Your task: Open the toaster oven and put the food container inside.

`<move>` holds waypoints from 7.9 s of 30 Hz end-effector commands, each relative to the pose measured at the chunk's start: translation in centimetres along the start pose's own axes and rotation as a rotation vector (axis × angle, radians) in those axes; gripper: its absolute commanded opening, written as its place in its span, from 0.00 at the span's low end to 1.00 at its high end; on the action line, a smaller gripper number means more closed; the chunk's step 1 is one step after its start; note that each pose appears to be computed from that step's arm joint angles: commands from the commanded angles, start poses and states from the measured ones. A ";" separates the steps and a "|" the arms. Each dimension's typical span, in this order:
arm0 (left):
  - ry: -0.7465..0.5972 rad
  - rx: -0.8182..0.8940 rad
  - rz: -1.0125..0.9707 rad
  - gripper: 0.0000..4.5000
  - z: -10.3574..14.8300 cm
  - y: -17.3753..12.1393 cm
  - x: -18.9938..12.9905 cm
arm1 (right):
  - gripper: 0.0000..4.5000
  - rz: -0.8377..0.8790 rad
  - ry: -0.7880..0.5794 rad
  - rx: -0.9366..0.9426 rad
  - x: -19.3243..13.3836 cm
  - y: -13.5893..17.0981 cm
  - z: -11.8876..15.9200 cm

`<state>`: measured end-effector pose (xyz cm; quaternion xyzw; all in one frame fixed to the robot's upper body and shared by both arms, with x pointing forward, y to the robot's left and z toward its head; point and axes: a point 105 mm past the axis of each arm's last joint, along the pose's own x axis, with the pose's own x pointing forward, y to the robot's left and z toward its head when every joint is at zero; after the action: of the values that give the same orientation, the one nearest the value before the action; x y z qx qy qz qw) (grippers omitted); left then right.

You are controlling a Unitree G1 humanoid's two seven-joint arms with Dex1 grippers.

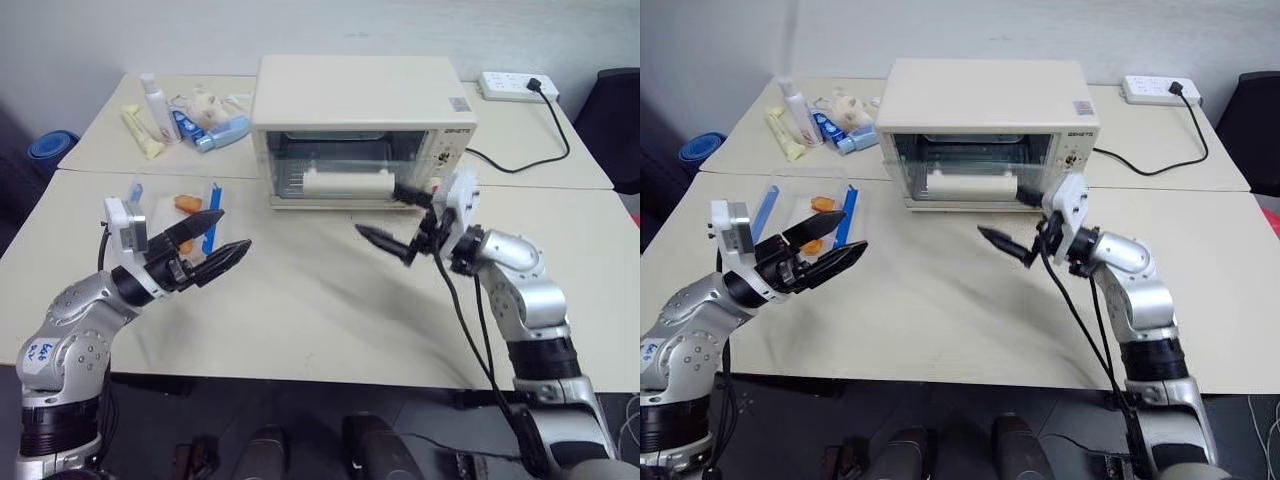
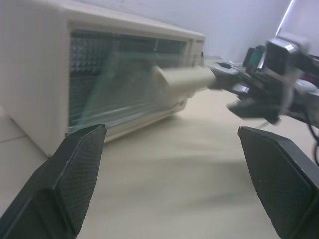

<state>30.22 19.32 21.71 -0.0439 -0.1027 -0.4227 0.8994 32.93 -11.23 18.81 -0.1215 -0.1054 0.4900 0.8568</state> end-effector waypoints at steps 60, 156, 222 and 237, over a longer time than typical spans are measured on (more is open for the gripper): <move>0.104 -0.046 0.886 1.00 -2.4 0.8 -18.3 | 1.00 0.152 -0.206 -0.149 -5.5 3.6 0.5; 0.461 -0.535 0.477 0.66 -0.3 3.3 11.2 | 1.00 -0.245 -0.032 -0.105 -10.4 5.7 0.1; 0.227 0.051 -0.034 0.00 -7.3 -0.9 9.6 | 0.00 -0.331 0.286 -0.124 -7.6 -5.7 -1.6; 0.210 0.052 -0.059 0.00 -6.9 -1.2 9.8 | 0.00 -0.339 0.179 -0.218 -0.4 -9.3 -1.4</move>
<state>36.73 10.14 15.91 0.0261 0.0049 -0.4409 0.8972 40.56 -16.98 19.17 -0.2272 -0.0730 0.3100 0.9203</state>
